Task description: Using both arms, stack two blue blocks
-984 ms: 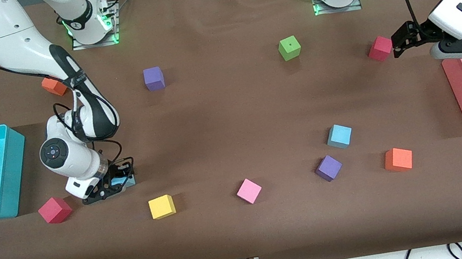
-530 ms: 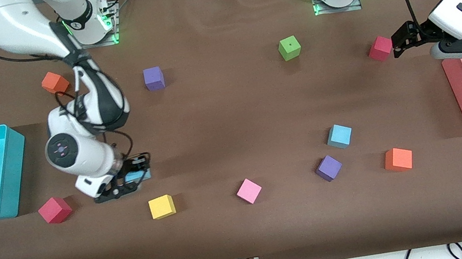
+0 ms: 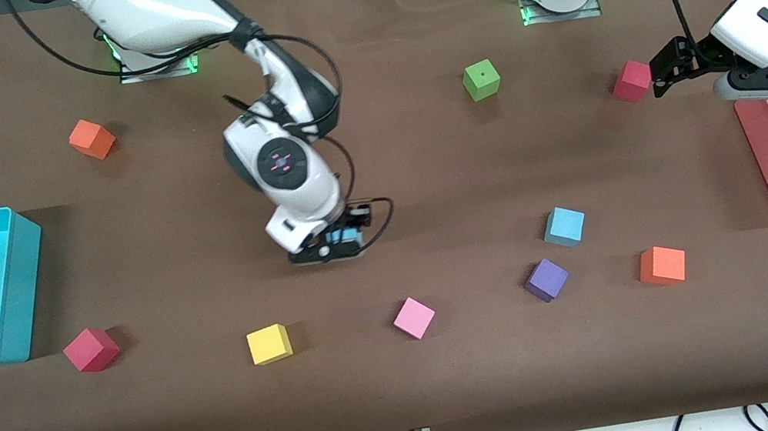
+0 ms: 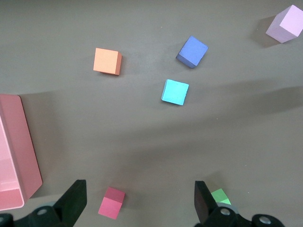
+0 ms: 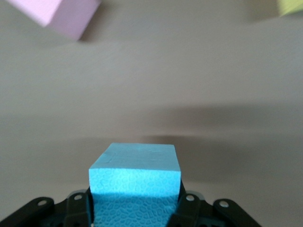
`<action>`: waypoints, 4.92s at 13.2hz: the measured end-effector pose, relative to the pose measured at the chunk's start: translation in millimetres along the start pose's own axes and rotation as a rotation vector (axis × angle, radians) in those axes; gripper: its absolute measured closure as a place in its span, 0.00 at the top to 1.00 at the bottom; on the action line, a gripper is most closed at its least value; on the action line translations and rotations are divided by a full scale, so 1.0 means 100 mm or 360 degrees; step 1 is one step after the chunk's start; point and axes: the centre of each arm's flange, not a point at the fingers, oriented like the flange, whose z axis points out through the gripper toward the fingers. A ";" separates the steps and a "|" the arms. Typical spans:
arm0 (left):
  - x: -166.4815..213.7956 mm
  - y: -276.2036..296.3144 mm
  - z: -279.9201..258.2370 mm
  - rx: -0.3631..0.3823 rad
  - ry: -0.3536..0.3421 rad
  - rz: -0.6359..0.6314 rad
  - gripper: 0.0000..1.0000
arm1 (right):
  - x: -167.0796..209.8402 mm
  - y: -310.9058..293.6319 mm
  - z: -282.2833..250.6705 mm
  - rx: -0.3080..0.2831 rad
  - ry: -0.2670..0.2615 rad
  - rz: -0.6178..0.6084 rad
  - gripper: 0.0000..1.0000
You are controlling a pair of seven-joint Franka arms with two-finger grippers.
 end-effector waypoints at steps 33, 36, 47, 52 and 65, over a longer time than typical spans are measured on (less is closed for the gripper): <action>0.85 -0.02 2.70 -0.0051 -0.0154 0.0349 1.00 | 0.75 1.13 0.11 0.0449 0.0339 -0.1622 1.00; 0.90 0.28 2.95 -0.0052 -0.0067 0.0419 1.00 | 0.68 1.25 0.49 0.0577 0.0424 -0.1721 1.00; 0.98 0.57 3.88 -0.0009 -0.0003 0.0557 1.00 | 0.32 0.98 1.06 0.1058 0.0607 -0.1755 1.00; 0.97 0.57 3.92 -0.0011 0.0002 0.0557 0.71 | 0.27 0.93 1.07 0.1098 0.0654 -0.1935 1.00; 0.84 0.75 3.88 0.0020 -0.0166 0.0039 0.58 | 0.12 1.12 1.45 0.1230 0.0953 -0.2228 1.00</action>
